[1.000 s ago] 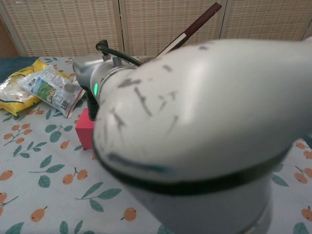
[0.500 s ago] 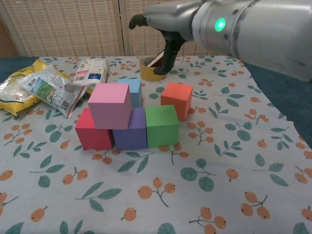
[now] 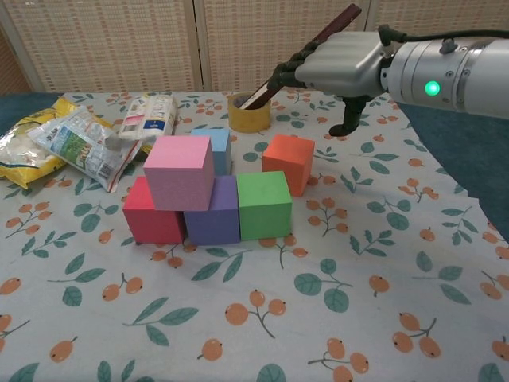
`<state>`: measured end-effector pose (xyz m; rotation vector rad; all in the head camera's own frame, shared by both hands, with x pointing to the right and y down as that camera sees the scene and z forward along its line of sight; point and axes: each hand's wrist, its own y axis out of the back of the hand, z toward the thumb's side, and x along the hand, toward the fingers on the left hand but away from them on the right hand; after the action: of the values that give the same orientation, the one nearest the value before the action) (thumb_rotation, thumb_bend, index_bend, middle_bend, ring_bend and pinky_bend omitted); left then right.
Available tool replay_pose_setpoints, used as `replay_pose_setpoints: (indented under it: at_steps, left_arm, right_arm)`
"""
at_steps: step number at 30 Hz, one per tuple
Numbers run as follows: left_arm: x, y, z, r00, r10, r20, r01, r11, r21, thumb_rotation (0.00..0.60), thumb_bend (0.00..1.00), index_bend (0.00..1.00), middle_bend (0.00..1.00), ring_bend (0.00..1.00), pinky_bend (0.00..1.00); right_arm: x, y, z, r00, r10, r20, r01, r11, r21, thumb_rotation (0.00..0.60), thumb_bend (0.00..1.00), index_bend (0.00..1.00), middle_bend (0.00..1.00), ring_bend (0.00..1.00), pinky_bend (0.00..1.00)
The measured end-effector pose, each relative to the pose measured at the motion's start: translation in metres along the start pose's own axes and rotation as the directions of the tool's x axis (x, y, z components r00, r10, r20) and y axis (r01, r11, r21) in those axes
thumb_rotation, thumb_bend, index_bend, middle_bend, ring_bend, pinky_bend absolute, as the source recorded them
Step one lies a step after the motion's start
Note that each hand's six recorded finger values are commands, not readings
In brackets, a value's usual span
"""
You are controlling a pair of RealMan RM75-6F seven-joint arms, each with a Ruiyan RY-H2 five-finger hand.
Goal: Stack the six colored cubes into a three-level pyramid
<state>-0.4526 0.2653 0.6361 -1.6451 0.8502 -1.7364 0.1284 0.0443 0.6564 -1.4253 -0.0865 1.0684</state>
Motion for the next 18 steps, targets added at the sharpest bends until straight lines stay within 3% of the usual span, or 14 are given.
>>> replay_pose_setpoints:
  at_steps: [3, 11, 18]
  left_arm:
    - [0.002, -0.002, -0.001, 1.000, -0.007, -0.008, 0.007, 1.000, 0.004, 0.600, 0.31, 0.00, 0.04, 0.00, 0.05]
    - [0.007, -0.005, -0.004, 1.000, -0.016, -0.023, 0.016, 1.000, 0.010, 0.600, 0.31, 0.00, 0.04, 0.00, 0.05]
    - [0.009, -0.007, -0.004, 0.999, -0.021, -0.029, 0.022, 1.000, 0.018, 0.600, 0.31, 0.00, 0.04, 0.00, 0.05]
  right_arm:
    - [-0.008, -0.009, 0.000, 0.999, -0.005, -0.039, 0.008, 0.998, 0.061, 0.600, 0.16, 0.00, 0.00, 0.00, 0.00]
    - [-0.022, -0.034, 0.011, 0.989, 0.015, -0.149, -0.001, 0.996, 0.090, 0.600, 0.16, 0.00, 0.00, 0.00, 0.00]
    - [-0.033, -0.047, 0.025, 0.982, 0.033, -0.188, -0.009, 0.992, 0.126, 0.600, 0.16, 0.00, 0.00, 0.00, 0.00]
